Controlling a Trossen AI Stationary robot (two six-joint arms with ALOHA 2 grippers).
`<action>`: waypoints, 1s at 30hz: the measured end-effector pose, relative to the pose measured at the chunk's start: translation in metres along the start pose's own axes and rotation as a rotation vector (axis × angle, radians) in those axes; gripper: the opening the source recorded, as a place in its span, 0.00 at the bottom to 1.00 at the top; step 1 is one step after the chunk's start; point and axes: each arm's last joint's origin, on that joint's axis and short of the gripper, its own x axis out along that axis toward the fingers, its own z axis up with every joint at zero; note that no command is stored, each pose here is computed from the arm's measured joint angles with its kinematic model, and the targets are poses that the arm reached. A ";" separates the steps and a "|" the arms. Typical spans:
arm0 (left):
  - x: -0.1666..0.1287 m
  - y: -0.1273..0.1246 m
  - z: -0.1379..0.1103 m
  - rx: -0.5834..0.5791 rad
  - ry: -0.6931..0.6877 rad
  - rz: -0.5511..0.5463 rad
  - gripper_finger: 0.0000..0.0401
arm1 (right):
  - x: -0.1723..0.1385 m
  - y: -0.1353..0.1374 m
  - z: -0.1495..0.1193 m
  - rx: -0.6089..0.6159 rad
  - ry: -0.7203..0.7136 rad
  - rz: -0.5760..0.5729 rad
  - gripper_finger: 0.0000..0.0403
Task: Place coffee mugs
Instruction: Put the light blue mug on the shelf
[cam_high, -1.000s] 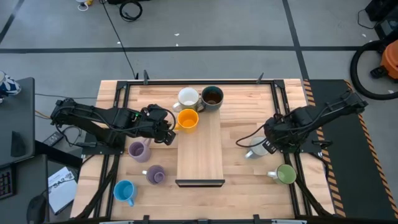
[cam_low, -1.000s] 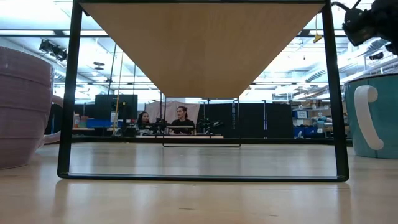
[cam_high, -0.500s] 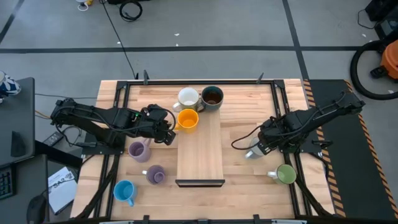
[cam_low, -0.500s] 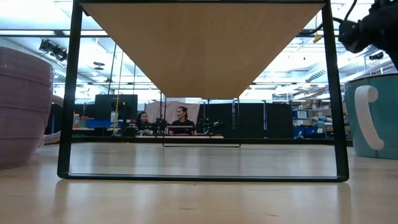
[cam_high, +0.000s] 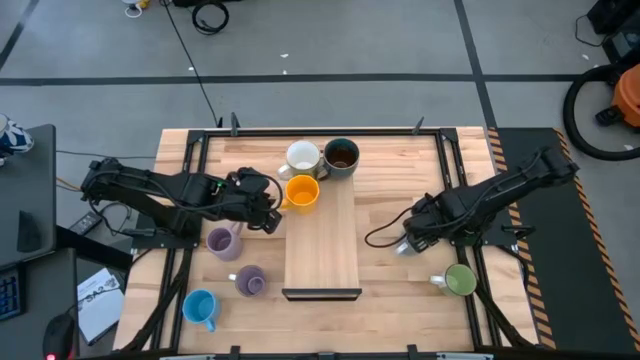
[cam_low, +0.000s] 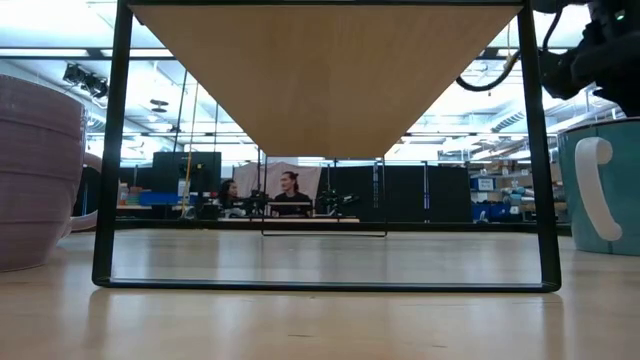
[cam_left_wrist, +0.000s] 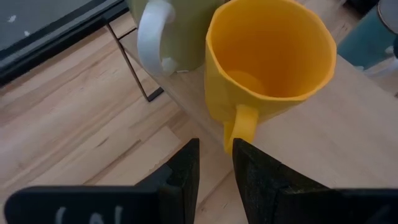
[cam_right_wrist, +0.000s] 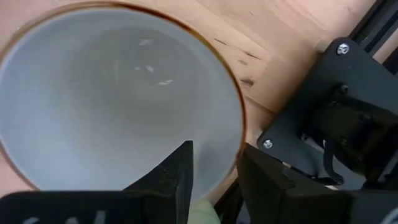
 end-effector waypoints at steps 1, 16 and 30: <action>-0.001 0.001 0.000 0.005 -0.002 -0.003 0.26 | 0.001 0.001 0.000 0.000 0.001 -0.005 0.31; -0.032 0.026 -0.041 0.357 0.123 0.037 0.26 | 0.005 0.009 0.002 -0.023 0.003 -0.005 0.09; 0.003 0.067 -0.101 0.270 0.065 -0.143 0.23 | -0.006 -0.004 0.012 0.050 -0.020 0.095 0.07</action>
